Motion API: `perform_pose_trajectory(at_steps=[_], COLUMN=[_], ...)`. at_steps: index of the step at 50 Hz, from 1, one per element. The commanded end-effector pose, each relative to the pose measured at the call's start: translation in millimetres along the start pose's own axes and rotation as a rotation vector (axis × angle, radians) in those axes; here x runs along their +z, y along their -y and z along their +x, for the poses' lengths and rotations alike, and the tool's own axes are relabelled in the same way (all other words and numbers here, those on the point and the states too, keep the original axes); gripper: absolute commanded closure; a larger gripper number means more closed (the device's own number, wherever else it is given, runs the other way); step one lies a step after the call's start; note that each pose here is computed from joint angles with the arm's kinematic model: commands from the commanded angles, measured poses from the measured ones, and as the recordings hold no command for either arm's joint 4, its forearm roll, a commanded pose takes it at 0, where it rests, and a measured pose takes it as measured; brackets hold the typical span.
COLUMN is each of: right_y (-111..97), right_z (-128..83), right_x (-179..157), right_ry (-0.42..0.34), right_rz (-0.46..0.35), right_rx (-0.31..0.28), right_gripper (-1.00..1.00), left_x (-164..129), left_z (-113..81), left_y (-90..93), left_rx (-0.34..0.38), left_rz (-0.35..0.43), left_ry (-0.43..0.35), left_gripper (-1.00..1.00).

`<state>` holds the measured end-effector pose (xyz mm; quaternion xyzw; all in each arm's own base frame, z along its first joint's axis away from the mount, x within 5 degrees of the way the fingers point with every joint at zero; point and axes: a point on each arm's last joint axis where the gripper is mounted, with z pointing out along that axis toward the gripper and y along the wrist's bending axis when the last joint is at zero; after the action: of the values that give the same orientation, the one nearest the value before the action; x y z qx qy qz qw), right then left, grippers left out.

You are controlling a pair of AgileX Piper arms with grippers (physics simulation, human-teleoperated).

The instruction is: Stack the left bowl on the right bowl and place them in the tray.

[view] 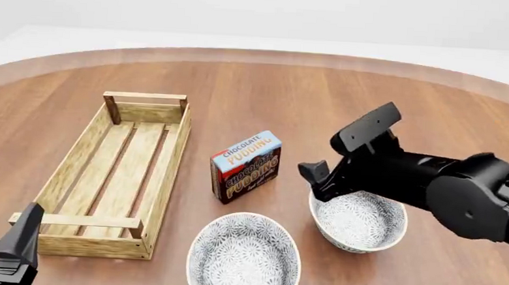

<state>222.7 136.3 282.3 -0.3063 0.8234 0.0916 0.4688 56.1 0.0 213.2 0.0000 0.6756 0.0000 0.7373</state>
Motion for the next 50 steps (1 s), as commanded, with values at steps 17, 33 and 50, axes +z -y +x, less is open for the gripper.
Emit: perform_pose_trajectory(at_steps=[17, 33, 50], right_y=[-42, -70, -80], right_z=[6, 26, 43], right_x=[64, 90, 102], right_ry=[-0.167, -0.249, -0.288], right_rz=[-0.131, -0.191, -0.206], right_rx=[-0.066, -0.093, -0.085], right_gripper=[-1.00, -1.00, -1.00], left_x=[0, 0, 0], left_z=[0.0, 0.0, 0.0], left_y=[0.0, 0.0, 0.0], left_rx=[0.000, 0.000, 0.000], left_rz=[0.000, 0.000, 0.000], left_ry=[0.000, 0.000, 0.000], left_gripper=[-1.00, -1.00, -1.00])
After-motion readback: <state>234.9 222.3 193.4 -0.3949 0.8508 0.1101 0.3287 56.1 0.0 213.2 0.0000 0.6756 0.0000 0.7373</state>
